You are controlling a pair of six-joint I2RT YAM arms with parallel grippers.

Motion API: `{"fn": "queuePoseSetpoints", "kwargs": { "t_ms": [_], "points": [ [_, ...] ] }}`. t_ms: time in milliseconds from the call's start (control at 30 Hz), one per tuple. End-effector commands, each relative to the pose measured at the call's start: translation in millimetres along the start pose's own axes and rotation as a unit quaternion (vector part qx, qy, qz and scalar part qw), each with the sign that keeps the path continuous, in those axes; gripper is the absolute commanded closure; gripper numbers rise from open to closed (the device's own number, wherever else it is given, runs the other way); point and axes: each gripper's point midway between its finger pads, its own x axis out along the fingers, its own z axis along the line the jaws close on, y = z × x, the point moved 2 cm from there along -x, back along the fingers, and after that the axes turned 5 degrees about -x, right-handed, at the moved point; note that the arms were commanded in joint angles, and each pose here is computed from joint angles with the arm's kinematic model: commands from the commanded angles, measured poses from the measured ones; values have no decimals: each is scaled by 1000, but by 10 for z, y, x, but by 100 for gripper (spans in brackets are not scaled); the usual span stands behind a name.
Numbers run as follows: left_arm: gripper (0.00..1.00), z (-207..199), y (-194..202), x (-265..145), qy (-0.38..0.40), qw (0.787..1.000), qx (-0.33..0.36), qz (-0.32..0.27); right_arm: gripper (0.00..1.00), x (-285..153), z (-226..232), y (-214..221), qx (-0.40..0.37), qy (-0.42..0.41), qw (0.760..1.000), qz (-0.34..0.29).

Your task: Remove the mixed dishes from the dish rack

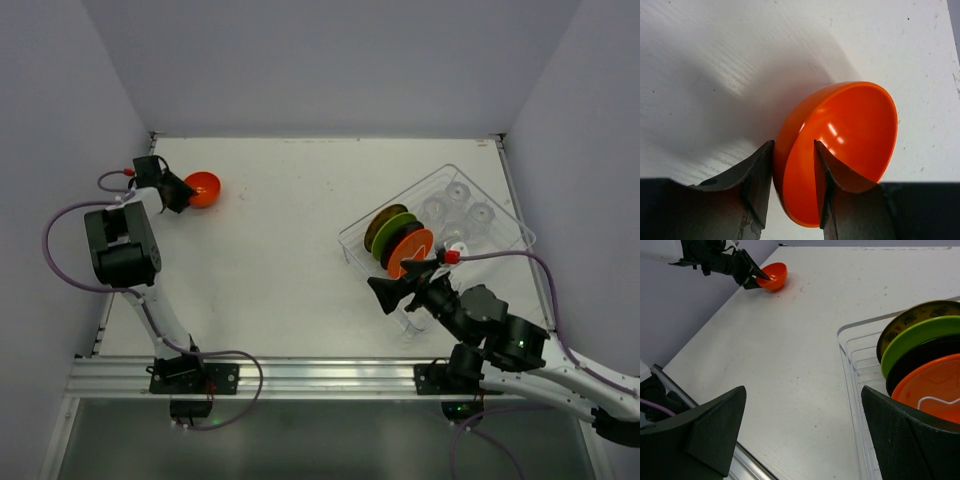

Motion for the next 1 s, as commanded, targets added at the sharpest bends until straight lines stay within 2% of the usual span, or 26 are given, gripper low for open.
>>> {"fn": "queuePoseSetpoints", "kwargs": {
  "t_ms": [0,67,100,200,300,400,500,567,600,633,667,700,733,900,967],
  "points": [
    [59,-85,-111,-19,-6,1000,14,-6,1,39,-23,-41,25,23,999,-2],
    [52,-98,-122,-90,-9,1000,18,-7,1,56,-8,-33,30,24,999,1],
    [35,-93,-109,-121,-12,1000,20,-6,1,83,-17,-2,29,30,999,11],
    [2,-127,-125,-309,-17,1000,19,-10,1,163,-66,34,41,57,997,35],
    [0,-182,-152,-537,-14,999,20,-23,1,246,-103,31,69,69,993,61],
    [0,-262,-218,-913,-19,999,18,-47,1,355,-243,72,100,130,983,82],
    [0,-244,-209,-1209,-31,997,25,-70,1,357,-349,-1,140,175,972,74],
    [0,-426,-224,-1623,-9,993,48,-107,1,354,-365,-56,164,186,967,61],
    [0,-441,-157,-1719,-6,991,62,-114,1,350,-380,-81,170,192,965,54],
    [0,-681,9,-2000,30,987,93,-130,1,341,-405,-95,174,199,963,47],
    [0,-715,97,-2115,23,981,120,-153,1,334,-401,-136,183,200,962,40],
    [0,-674,276,-2144,17,977,144,-154,1,331,-405,-158,189,201,961,35],
    [0,-865,591,-2342,54,969,189,-151,1,328,-437,-158,191,211,958,29],
    [0,-598,1162,-2612,48,951,282,-113,1,354,-645,-60,188,272,944,25],
    [0,-525,1216,-2676,44,944,308,-108,1,368,-752,-21,193,294,936,26]
  ]
}}
